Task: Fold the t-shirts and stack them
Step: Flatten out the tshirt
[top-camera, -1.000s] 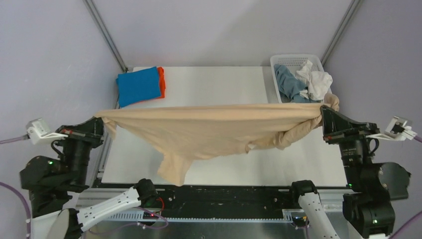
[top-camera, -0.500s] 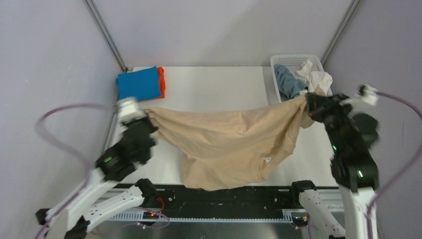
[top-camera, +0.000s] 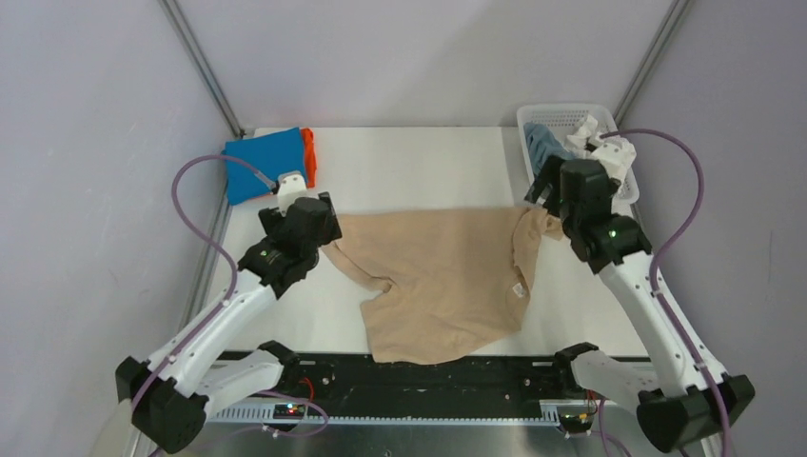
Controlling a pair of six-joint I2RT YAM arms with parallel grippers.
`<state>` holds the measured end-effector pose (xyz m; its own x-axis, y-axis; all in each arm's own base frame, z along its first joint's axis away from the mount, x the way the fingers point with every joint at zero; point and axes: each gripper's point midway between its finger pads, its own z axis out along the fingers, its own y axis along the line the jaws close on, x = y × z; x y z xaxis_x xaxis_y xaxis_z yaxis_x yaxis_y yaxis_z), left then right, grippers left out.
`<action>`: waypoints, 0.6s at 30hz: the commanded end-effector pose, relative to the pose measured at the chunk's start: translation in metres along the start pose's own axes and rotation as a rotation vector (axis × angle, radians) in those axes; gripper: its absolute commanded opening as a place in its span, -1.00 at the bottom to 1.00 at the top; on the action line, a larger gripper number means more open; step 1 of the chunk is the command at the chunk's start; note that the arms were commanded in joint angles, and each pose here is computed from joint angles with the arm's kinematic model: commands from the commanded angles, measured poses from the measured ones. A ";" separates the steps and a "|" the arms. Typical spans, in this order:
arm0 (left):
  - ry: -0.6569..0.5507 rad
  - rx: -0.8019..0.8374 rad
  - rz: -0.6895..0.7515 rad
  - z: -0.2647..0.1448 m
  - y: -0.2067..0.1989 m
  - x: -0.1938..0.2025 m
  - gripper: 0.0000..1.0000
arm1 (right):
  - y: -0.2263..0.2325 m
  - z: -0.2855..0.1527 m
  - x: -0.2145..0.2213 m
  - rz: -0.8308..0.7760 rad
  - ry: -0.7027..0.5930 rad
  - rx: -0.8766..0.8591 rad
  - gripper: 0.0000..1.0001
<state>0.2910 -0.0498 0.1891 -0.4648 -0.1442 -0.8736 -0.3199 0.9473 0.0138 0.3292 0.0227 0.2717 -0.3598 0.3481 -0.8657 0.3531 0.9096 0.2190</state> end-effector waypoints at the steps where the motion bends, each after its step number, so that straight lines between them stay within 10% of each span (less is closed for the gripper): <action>1: 0.012 0.200 -0.118 -0.014 -0.034 -0.010 0.99 | 0.019 -0.044 0.034 -0.056 0.036 -0.055 0.99; 8: 0.223 0.368 -0.049 0.016 -0.100 0.041 0.99 | 0.030 -0.065 0.192 -0.063 0.351 -0.229 0.99; 18: 0.476 0.384 -0.012 0.057 -0.141 0.116 0.99 | 0.030 -0.020 0.268 -0.113 0.475 -0.129 0.99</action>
<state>0.3185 -0.1629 0.0587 -0.8060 -0.1343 -0.5765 -0.0538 0.9865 -0.1546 0.1979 0.1324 0.0598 -0.7896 0.1994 -0.5803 0.1410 0.9794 0.1447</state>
